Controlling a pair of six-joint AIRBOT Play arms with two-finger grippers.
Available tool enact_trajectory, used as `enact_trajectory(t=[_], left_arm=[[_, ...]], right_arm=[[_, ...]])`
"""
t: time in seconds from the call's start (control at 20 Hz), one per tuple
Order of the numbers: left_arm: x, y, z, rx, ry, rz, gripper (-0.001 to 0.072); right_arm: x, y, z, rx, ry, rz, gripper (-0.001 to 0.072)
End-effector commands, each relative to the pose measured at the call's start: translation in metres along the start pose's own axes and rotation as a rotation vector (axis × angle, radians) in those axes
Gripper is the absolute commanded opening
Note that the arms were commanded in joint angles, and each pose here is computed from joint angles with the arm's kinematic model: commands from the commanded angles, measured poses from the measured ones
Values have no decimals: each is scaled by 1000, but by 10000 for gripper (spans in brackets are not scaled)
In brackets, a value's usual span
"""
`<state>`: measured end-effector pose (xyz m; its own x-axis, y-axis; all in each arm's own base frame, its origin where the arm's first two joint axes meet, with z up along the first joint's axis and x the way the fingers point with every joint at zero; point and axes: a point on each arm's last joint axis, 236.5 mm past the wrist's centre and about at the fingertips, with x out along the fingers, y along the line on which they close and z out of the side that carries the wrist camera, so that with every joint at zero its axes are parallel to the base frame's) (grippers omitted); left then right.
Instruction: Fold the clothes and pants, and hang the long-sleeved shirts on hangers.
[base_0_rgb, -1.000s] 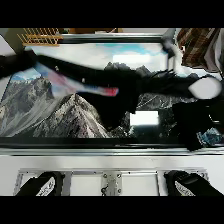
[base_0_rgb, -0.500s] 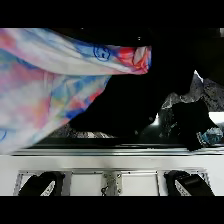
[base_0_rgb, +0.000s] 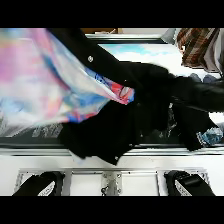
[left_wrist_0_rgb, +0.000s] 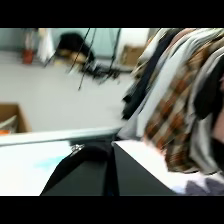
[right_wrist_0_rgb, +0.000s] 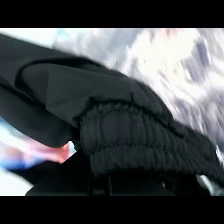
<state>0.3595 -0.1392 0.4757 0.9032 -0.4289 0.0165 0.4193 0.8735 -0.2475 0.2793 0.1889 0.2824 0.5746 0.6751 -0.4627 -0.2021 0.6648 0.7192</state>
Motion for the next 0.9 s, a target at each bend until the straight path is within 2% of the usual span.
enact_trajectory(t=[0.0,0.25,0.3,0.35,0.4,0.45,0.65,0.85], left_arm=[[101,55,-60,-6,72,102,20],[223,107,-141,-27,91,139,20],[238,114,-159,-31,126,144,22],[247,119,-177,-32,174,150,184],[254,123,-195,-37,225,155,497],[254,132,-208,-43,271,170,644],[214,182,-230,-86,411,273,644],[122,230,-286,-222,697,431,644]], right_arm=[[66,-63,5,168,21,-82,33],[151,-153,120,137,-387,-154,48],[159,-169,140,126,-471,-171,180],[164,-183,154,130,-532,-183,421],[165,-195,166,130,-586,-196,574],[163,-203,175,133,-614,-204,589],[112,-209,204,86,-696,-243,588],[56,-199,181,-73,-557,-379,584]])
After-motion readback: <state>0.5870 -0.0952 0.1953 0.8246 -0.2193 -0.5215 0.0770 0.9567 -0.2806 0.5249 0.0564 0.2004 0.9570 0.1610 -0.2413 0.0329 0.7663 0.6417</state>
